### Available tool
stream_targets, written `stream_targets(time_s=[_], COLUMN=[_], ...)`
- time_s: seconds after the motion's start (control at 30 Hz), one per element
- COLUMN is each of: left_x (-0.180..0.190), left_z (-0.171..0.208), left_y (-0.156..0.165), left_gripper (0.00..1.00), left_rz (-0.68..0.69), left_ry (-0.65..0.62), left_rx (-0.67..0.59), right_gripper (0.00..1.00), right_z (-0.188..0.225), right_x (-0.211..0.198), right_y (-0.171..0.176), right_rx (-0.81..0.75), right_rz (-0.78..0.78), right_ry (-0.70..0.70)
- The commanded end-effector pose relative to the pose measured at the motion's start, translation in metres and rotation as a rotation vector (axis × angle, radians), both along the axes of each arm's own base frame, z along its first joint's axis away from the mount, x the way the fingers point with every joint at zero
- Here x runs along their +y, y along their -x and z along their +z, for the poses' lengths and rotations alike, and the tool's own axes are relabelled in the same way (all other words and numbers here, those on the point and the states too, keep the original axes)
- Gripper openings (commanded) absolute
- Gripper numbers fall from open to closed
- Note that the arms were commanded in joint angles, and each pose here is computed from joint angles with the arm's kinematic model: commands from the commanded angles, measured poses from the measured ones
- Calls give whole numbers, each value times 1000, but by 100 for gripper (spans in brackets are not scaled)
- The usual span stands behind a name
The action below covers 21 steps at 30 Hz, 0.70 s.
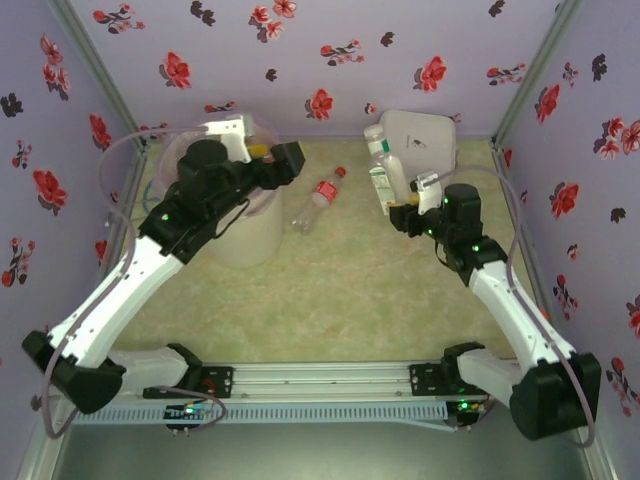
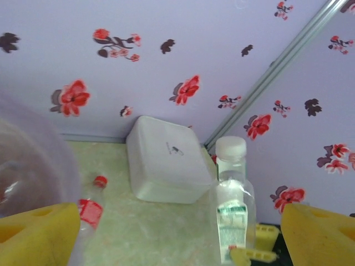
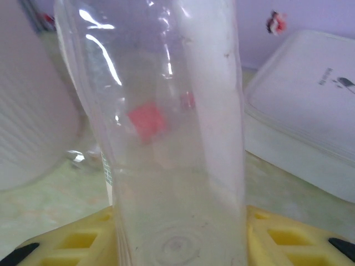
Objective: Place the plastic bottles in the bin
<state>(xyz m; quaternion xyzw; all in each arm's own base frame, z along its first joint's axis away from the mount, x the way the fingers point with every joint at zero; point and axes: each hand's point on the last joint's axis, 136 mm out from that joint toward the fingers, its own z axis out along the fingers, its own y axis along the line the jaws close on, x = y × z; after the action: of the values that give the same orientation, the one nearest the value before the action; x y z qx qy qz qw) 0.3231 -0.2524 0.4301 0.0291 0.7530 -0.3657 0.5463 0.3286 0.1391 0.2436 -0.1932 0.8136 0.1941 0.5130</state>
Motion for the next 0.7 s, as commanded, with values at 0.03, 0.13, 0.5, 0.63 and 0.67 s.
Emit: stream_targets(time_s=[0.03,0.13,0.5,0.63,0.67], left_x=[-39,-66,-125,-128,-128], left_z=[23,15,-12,-24,-26], left_y=[-6,-10,-16,-18,-18], left_gripper=[97,97,100,84,80], left_rz=[-67,-107,-247,-251,-251], left_ry=[39,11,-9,-38,-41], left_rx=[-52,-44,24,50,53], right_gripper=[44,43,44,44,44], right_z=[28,31,20,18,18], right_x=[24,34,62,64,65], right_y=[29,46,71,71,71], right_rx=[-25,-21,4,7,8], right_rz=[93,139,238,240,241], right_ry=[-216,-241,-234,-245,-245])
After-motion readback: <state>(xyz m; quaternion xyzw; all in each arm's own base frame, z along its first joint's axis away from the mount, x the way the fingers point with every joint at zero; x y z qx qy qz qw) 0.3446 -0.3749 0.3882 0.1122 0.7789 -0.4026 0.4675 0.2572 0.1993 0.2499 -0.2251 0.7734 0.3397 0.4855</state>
